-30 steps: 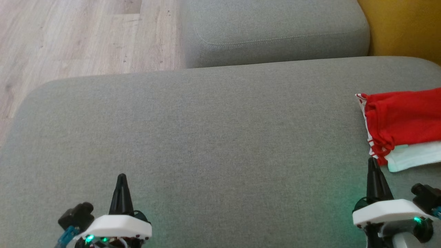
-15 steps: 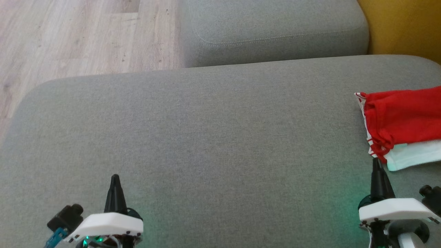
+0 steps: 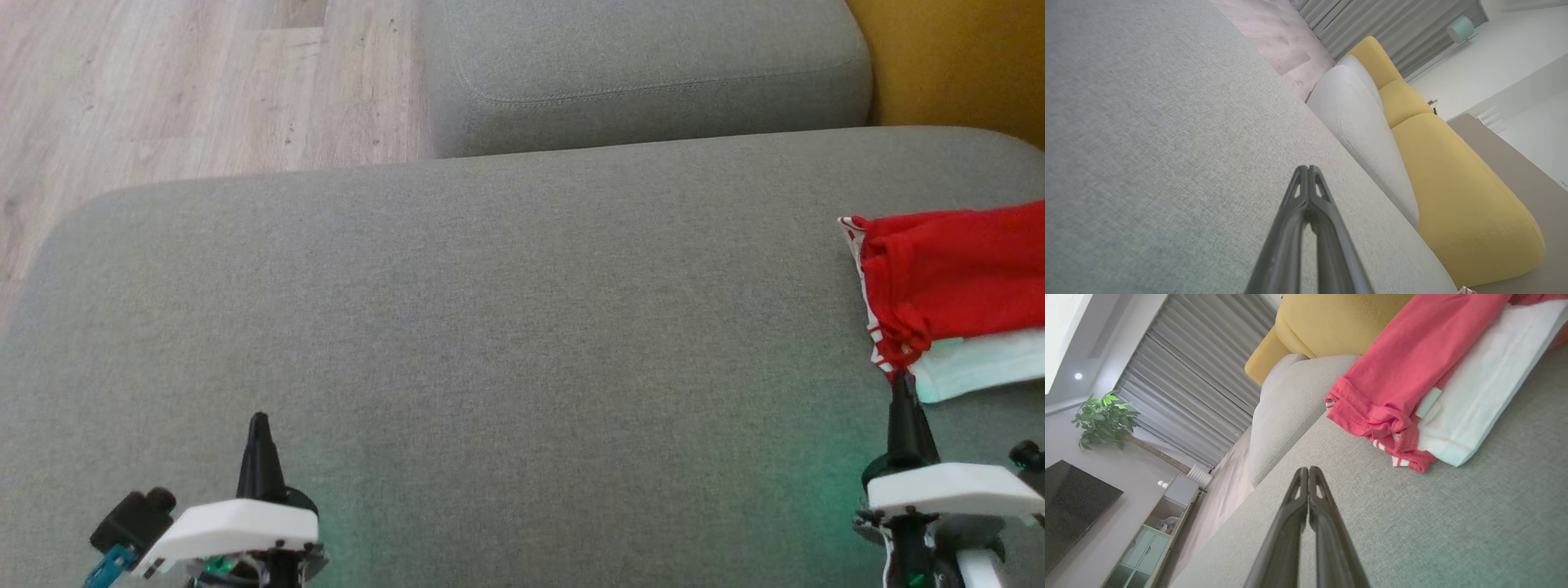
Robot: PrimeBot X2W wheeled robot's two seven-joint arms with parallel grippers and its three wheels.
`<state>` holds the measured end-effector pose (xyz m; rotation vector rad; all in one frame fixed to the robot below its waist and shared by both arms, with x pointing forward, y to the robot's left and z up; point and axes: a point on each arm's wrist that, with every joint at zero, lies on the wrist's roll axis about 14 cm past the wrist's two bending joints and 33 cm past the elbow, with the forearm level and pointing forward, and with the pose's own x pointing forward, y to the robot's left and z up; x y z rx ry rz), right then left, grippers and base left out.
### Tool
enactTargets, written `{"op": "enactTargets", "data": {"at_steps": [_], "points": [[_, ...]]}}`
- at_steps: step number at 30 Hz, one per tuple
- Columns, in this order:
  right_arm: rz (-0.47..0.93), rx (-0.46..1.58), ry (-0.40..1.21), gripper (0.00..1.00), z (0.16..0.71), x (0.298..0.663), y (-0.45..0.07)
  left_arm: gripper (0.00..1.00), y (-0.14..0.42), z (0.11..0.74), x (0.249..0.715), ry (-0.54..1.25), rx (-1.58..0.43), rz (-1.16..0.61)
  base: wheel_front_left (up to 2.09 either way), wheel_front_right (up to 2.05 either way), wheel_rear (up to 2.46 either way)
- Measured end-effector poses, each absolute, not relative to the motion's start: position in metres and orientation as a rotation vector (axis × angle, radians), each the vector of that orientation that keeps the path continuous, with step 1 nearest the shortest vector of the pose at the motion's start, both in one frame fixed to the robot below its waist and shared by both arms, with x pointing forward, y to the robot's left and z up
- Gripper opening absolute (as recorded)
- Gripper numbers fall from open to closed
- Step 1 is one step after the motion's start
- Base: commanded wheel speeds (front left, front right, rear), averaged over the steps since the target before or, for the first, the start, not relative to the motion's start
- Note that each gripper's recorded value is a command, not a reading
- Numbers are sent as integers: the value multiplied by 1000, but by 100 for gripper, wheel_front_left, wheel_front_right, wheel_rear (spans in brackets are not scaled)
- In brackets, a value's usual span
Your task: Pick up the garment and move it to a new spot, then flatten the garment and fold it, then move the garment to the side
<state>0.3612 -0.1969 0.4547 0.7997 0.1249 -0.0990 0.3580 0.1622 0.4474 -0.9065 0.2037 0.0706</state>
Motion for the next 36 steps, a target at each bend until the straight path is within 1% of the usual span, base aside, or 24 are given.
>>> {"op": "enactTargets", "data": {"at_steps": [36], "points": [[-131,1218,105,0,460,365,-203,0,176,459,368,173,-1270,86,0,0,0]]}}
